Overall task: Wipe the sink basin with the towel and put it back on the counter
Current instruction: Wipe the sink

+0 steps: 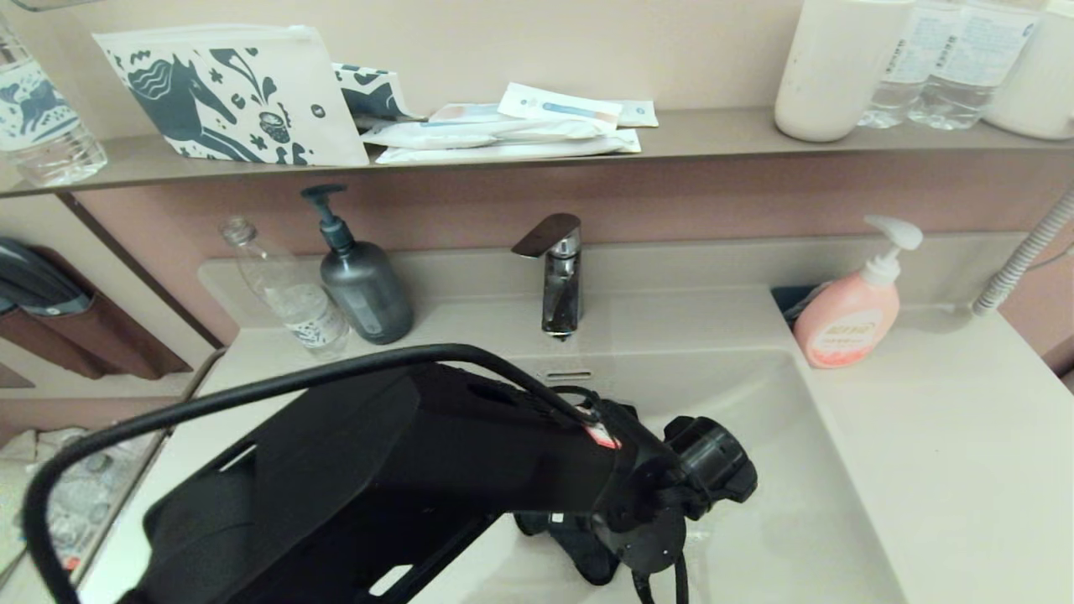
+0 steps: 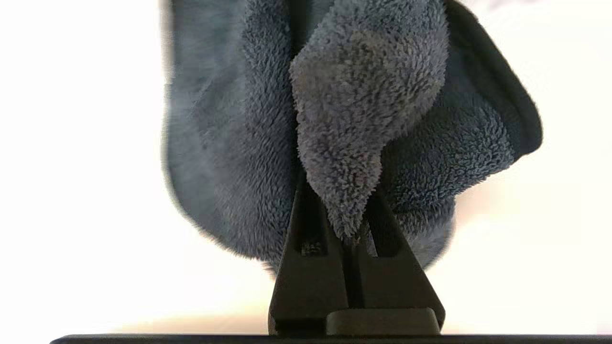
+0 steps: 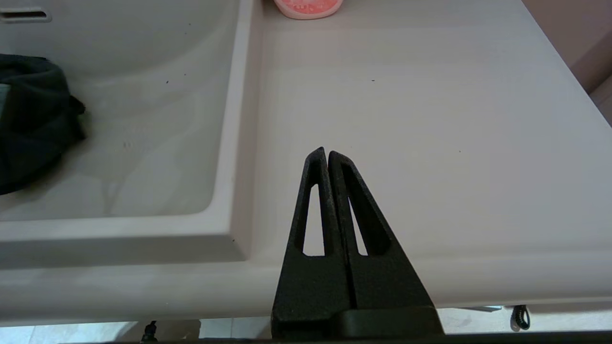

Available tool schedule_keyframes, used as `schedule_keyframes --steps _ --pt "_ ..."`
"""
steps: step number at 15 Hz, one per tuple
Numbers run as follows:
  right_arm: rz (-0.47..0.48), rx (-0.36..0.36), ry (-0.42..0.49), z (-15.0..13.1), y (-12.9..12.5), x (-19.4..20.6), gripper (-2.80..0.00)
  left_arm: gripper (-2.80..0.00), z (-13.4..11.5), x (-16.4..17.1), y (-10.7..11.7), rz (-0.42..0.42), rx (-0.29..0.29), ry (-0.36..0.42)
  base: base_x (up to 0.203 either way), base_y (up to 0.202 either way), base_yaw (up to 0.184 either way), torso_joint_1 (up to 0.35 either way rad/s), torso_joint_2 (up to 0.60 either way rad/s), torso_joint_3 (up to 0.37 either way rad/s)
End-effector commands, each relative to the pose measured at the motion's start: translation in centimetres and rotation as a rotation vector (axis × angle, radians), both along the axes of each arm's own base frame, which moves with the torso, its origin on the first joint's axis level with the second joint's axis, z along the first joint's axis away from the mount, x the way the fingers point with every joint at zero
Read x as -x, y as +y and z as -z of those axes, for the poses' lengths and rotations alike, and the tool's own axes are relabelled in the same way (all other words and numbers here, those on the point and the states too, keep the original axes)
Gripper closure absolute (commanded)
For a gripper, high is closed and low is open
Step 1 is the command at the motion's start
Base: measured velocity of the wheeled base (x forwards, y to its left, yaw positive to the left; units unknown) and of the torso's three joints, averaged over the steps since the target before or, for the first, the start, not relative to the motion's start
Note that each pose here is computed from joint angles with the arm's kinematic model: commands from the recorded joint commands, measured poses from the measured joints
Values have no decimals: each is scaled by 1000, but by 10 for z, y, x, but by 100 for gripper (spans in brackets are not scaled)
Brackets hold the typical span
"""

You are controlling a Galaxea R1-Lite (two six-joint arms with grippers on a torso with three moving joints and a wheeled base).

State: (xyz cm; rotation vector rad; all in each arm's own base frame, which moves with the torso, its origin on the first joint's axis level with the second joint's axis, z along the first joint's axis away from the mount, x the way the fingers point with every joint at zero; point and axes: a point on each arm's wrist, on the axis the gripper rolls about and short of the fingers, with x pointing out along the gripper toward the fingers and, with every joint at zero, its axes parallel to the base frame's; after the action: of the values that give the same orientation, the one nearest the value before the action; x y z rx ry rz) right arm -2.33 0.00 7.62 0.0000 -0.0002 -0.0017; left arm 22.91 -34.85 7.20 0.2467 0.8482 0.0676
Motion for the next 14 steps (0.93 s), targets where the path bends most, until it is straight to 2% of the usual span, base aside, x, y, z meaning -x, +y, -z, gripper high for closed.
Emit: schedule_keyframes --steps 1,5,7,9,11,14 --pt "-2 0 2 0 0 0 0 0 -25 14 21 -3 5 -6 0 0 0 0 0 0" --pt "0 0 2 0 0 0 0 0 -50 42 77 -20 -37 22 0 0 0 0 0 0" --pt "0 0 2 0 0 0 0 0 -54 52 107 -43 -65 40 0 0 0 0 0 0" --pt "0 0 2 0 0 0 0 0 -53 60 135 -66 -103 67 0 0 0 0 0 0" --pt "-1 0 2 0 0 0 0 0 -48 55 159 -129 -131 94 0 0 0 0 0 0" --pt "0 0 2 0 0 0 0 0 -30 56 177 -155 -167 125 0 0 0 0 0 0"
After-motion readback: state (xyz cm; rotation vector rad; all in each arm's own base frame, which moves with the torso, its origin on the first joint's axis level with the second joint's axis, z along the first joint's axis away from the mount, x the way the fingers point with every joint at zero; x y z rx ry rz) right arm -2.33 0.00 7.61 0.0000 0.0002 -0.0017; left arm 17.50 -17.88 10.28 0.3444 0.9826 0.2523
